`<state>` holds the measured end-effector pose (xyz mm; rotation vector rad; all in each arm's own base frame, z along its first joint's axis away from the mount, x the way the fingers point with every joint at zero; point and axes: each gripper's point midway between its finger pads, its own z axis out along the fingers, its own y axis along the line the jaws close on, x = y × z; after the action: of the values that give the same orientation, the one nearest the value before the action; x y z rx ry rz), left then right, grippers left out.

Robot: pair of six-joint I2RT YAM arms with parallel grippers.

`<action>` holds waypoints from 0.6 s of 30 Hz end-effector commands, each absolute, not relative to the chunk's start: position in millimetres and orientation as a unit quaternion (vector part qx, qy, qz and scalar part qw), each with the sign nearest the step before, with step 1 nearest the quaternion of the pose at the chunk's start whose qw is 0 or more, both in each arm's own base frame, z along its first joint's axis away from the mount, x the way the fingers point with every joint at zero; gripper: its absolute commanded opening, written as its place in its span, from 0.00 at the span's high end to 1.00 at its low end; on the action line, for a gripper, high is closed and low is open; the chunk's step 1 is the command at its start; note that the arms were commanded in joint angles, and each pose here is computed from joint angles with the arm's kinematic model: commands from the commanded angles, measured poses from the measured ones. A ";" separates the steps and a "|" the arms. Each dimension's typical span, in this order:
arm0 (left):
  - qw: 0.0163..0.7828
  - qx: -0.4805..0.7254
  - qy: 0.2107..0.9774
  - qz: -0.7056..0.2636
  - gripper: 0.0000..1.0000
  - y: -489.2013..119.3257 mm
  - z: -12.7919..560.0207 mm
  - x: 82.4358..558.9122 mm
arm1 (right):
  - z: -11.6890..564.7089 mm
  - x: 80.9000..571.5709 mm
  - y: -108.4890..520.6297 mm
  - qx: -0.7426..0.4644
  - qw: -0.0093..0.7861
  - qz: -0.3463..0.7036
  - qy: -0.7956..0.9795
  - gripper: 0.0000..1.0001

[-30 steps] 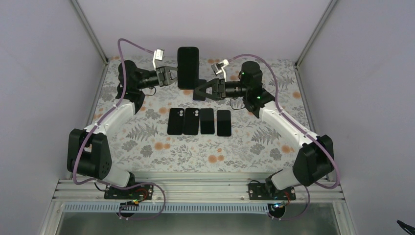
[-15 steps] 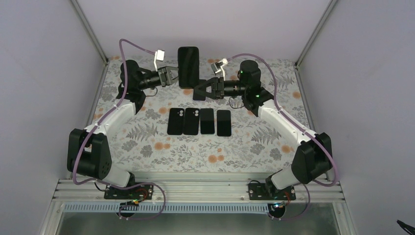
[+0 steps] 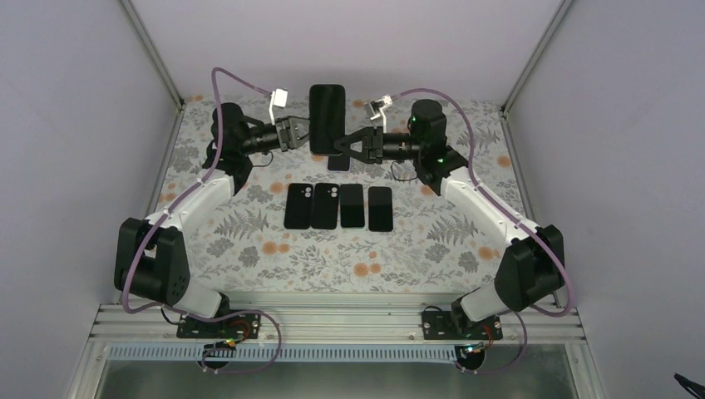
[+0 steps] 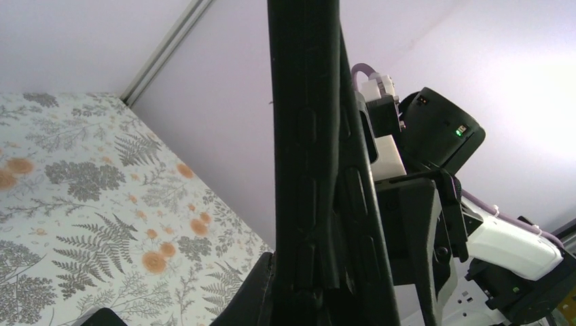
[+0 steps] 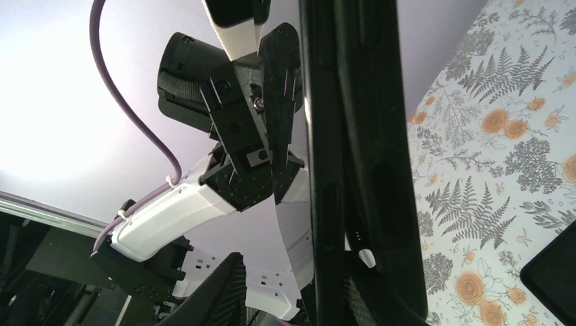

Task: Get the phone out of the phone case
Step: Remove the phone case from the phone.

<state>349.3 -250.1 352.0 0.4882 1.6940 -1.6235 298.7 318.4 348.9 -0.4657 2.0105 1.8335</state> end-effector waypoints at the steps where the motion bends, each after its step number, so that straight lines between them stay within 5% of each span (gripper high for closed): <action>1: 0.386 0.238 0.633 -0.628 0.98 -255.5 371.8 330.7 | 362.4 316.4 312.3 -0.155 0.230 0.646 0.711 0.69; 18: 0.372 0.267 0.635 -0.622 0.98 -274.4 360.9 314.6 | 361.0 336.1 297.9 -0.128 0.247 0.639 0.717 0.83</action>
<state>337.9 -268.9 341.6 0.5566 1.7127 -1.6047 316.5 304.8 348.9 -0.3926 2.0072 1.7899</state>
